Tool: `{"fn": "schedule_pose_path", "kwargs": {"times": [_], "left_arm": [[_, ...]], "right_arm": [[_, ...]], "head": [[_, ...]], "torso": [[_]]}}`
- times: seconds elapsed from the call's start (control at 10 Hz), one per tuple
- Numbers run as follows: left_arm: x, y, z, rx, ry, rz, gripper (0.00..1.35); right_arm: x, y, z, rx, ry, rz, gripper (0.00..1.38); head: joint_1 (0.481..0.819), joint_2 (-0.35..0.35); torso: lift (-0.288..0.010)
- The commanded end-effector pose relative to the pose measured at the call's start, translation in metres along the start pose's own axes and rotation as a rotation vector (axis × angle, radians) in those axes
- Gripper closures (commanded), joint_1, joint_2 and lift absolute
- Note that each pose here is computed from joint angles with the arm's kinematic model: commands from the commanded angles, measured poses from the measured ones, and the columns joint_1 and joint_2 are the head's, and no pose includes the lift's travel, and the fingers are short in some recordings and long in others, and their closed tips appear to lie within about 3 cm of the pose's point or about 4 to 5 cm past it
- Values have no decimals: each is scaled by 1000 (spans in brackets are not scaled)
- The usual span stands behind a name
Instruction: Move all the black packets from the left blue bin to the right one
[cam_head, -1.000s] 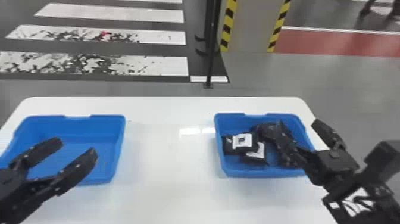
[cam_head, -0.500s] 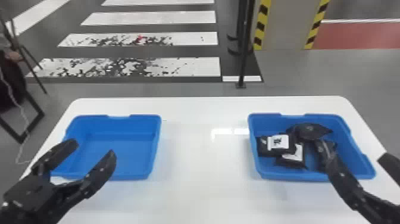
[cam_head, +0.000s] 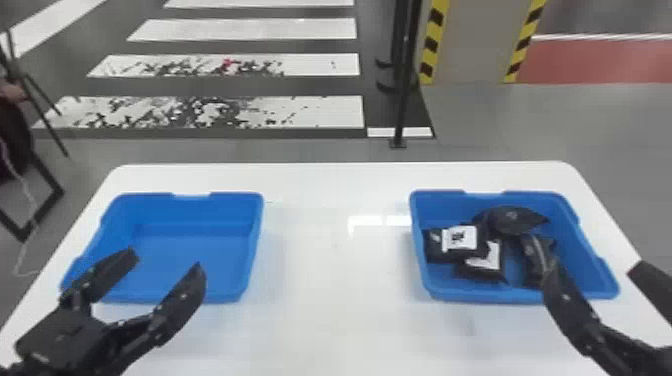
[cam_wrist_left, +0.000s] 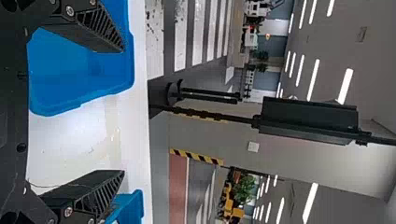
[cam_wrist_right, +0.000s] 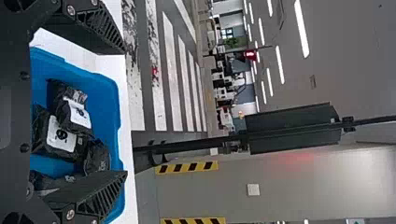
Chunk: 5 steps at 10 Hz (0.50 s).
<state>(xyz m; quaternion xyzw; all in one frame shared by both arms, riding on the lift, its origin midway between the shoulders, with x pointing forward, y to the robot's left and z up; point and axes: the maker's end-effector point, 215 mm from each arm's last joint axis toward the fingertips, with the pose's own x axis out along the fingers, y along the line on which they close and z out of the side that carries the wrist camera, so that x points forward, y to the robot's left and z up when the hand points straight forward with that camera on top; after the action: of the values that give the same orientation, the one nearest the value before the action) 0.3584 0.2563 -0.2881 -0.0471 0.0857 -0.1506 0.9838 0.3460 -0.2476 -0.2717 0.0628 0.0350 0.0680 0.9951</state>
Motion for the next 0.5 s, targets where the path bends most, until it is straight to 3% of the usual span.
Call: {"fn": "schedule_pose_path", "kwargs": {"times": [0.0, 0.4], "left_arm": [[-2, -7, -1, -4, 15, -1, 136], [-5, -8, 0, -10, 26, 2, 136]], "right_arm": [[0, -1, -2, 1, 3, -6, 117], [0, -7, -5, 16, 7, -30, 117]], "head": [[695, 16], [695, -5]], "torso": [[-139], [-139]]}}
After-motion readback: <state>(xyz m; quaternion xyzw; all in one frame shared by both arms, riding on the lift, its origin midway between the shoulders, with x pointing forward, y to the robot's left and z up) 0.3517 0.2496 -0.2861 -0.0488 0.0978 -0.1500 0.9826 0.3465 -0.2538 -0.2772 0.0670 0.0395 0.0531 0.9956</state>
